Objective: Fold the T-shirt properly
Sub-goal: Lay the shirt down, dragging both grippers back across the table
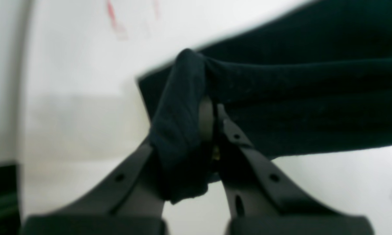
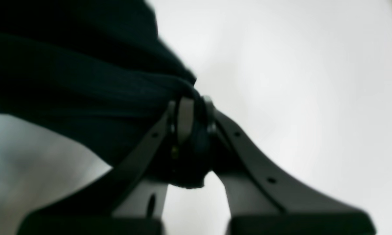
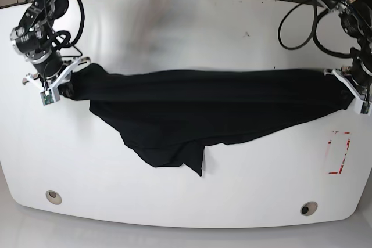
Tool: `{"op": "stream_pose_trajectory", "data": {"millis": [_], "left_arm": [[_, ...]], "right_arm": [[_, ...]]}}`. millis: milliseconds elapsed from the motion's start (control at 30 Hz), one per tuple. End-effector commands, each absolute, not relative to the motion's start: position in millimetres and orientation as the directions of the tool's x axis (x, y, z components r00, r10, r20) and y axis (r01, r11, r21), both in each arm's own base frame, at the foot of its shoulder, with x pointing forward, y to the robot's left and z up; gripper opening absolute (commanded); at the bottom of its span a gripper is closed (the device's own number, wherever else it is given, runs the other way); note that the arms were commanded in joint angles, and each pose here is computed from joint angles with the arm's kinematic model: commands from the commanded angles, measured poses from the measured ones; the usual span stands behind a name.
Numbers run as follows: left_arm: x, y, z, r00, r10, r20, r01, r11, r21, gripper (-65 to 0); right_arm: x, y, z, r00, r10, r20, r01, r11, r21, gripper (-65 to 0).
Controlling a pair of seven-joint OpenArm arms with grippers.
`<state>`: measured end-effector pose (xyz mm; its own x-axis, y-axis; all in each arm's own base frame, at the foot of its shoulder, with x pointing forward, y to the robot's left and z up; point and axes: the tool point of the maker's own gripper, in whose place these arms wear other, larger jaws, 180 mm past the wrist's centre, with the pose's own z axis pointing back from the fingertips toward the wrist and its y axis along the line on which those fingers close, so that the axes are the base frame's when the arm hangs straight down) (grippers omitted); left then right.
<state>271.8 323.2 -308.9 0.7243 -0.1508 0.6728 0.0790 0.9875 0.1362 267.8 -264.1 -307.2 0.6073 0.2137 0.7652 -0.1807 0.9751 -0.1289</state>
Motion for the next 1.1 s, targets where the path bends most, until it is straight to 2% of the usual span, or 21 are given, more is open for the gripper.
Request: {"op": "stream_pose_trajectory", "data": {"millis": [0, 433, 900, 1000, 1067], "left_arm": [[263.4, 335.3, -305.4, 0.720, -0.177, 0.671, 0.068, 0.980, 0.185, -65.0], [212.4, 351.7, -361.0, 0.831, -0.126, 0.542, 0.067, 0.990, 0.127, -65.0], [189.3, 372.6, -383.4, 0.886, -0.092, 0.454, 0.048, 0.993, 0.109, -64.7], [189.2, 372.7, -383.2, 0.887, -0.095, 0.452, 0.050, 0.993, 0.111, -60.1], [189.5, 372.7, -382.8, 0.886, -0.096, 0.453, 0.051, 0.992, 0.112, -54.0]], "right_arm": [[260.0, -271.1, -303.9, 0.598, 0.223, 0.770, -0.164, 0.974, -0.155, -64.7], [205.8, -260.3, -347.1, 0.714, 0.191, 0.673, -0.177, 0.980, -0.089, -64.7], [180.5, -247.9, -365.6, 0.761, 0.150, 0.631, -0.165, 0.986, -0.036, -64.4], [174.9, -247.9, -368.4, 0.771, 0.150, 0.619, -0.165, 0.986, -0.033, -64.2], [173.3, -247.4, -369.3, 0.773, 0.151, 0.616, -0.167, 0.985, -0.032, -63.7]]}}
